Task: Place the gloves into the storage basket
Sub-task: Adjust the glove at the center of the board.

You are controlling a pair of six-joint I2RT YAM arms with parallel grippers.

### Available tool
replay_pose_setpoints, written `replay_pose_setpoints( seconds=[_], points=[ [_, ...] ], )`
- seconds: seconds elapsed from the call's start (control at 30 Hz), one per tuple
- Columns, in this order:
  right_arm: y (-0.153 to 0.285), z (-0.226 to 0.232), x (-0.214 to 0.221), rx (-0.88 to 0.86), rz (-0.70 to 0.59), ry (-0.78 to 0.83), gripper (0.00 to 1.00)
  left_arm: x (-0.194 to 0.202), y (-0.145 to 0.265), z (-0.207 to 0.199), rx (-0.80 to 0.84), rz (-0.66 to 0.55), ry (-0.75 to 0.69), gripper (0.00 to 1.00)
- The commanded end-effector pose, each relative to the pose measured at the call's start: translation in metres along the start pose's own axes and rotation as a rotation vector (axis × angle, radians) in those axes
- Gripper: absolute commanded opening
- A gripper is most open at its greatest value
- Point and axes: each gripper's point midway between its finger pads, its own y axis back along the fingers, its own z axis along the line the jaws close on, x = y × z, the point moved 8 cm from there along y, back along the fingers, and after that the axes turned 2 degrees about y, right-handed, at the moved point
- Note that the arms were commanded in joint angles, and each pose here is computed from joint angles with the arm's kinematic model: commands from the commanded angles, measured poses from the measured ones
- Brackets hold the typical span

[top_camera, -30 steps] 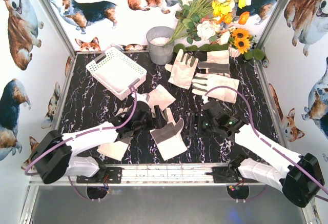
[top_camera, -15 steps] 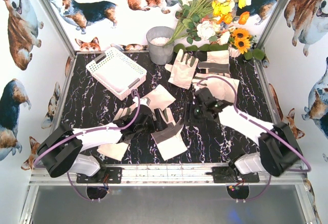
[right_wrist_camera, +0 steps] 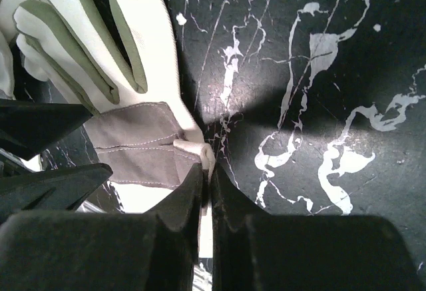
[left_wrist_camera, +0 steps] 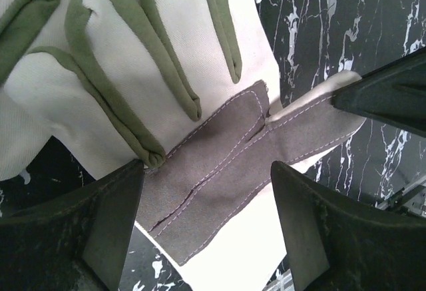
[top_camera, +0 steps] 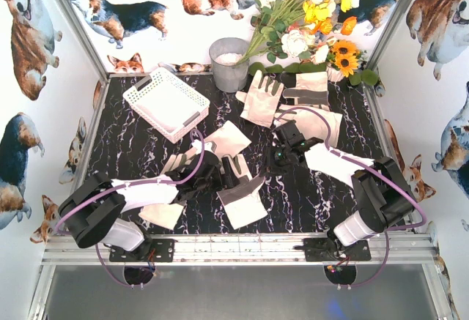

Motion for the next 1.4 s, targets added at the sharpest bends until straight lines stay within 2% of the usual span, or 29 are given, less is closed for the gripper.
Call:
replay_pose_setpoints(
  seconds=[0.0,0.37,0.6,0.77,0.83,0.93,1.03,1.13,1.27,1.37],
  points=[
    [0.000,-0.004,0.003,0.007,-0.005,0.006,0.00,0.001,-0.009,-0.001,-0.008,0.001,-0.006,0.71],
    [0.012,-0.027,0.060,0.076,0.054,-0.083,0.00,0.012,-0.019,-0.002,0.002,0.033,-0.019,0.71],
    [0.007,-0.037,0.063,0.129,0.015,-0.076,0.00,0.018,-0.012,-0.002,0.008,0.022,-0.018,0.71],
    [0.025,-0.028,0.057,0.122,-0.007,-0.050,0.41,0.014,0.007,-0.021,0.058,0.004,-0.078,0.74],
    [0.039,-0.021,0.053,0.117,-0.044,-0.032,0.51,0.015,0.015,-0.028,0.071,0.004,-0.101,0.74],
    [0.068,-0.009,0.052,0.111,-0.117,0.009,0.57,0.023,0.023,-0.033,0.079,0.022,-0.109,0.73],
    [0.085,0.004,0.055,0.047,-0.145,0.017,0.54,0.032,0.026,-0.033,0.083,0.041,-0.094,0.70],
    [0.084,0.020,0.061,-0.069,-0.113,0.012,0.40,0.041,0.026,-0.032,0.089,0.052,-0.085,0.65],
    [0.061,0.026,0.072,-0.162,-0.044,-0.026,0.21,0.046,0.023,-0.026,0.075,0.053,-0.056,0.58],
    [0.048,0.028,0.072,-0.177,-0.015,-0.033,0.14,0.048,0.021,-0.021,0.060,0.053,-0.049,0.56]
  ],
)
